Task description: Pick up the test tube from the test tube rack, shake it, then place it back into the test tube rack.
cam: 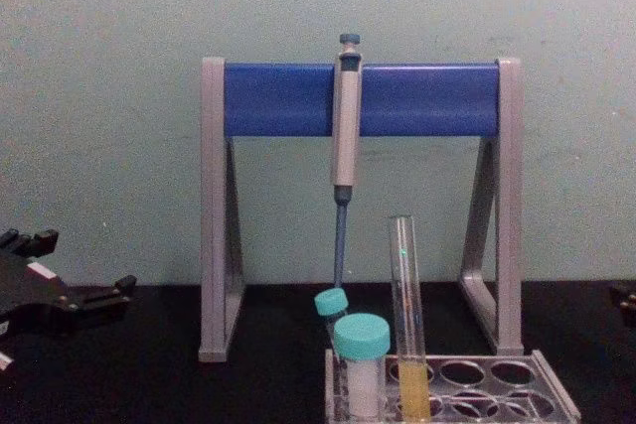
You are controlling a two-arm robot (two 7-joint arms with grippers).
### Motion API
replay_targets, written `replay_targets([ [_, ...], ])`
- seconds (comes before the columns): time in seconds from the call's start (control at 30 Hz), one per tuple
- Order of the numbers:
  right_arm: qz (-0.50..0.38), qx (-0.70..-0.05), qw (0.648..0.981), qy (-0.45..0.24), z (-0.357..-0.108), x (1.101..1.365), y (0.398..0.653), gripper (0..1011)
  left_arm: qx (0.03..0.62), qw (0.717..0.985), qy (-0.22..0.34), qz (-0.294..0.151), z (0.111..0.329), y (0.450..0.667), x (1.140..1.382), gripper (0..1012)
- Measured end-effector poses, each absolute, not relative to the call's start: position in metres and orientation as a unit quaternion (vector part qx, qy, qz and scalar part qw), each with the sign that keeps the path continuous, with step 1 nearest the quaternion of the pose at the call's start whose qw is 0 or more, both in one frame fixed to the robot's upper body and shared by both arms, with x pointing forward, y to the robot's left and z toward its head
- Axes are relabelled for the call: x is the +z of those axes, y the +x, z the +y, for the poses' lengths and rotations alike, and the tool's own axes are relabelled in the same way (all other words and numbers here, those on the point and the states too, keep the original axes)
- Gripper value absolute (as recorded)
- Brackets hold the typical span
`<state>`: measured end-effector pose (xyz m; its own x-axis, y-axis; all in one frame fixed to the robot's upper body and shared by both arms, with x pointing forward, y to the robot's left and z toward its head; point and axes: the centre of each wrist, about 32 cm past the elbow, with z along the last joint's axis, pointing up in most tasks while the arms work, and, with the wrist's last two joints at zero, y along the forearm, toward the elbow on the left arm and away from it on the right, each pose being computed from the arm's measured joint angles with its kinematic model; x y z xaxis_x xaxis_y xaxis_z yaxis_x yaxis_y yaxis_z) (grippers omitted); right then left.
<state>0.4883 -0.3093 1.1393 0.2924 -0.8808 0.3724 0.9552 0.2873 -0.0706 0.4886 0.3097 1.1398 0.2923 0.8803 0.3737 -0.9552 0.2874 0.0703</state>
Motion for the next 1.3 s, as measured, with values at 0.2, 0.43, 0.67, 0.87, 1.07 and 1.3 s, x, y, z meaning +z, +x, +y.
replay_targets([
  [0.2,-0.132,-0.580,0.791,-0.141,-0.3094,1.1394,0.4883,1000,0.580,0.791,0.141,-0.132,0.3097,0.4886,1.1398,1001],
  [0.43,-0.132,-0.580,0.791,-0.141,-0.3095,1.1396,0.4885,1000,0.580,0.791,0.141,-0.132,0.3097,0.4886,1.1398,1001],
  [0.67,-0.132,-0.580,0.791,-0.142,-0.3097,1.1397,0.4886,1000,0.580,0.791,0.141,-0.132,0.3097,0.4886,1.1398,1001],
  [0.87,-0.132,-0.580,0.791,-0.141,-0.3097,1.1398,0.4886,1000,0.580,0.791,0.141,-0.132,0.3097,0.4886,1.1398,1001],
  [1.07,-0.132,-0.580,0.791,-0.142,-0.3097,1.1398,0.4886,1000,0.580,0.791,0.141,-0.132,0.3097,0.4886,1.1398,1001],
  [1.3,-0.132,-0.580,0.791,-0.142,-0.3097,1.1398,0.4886,1000,0.580,0.791,0.141,-0.132,0.3097,0.4886,1.1398,1001],
])
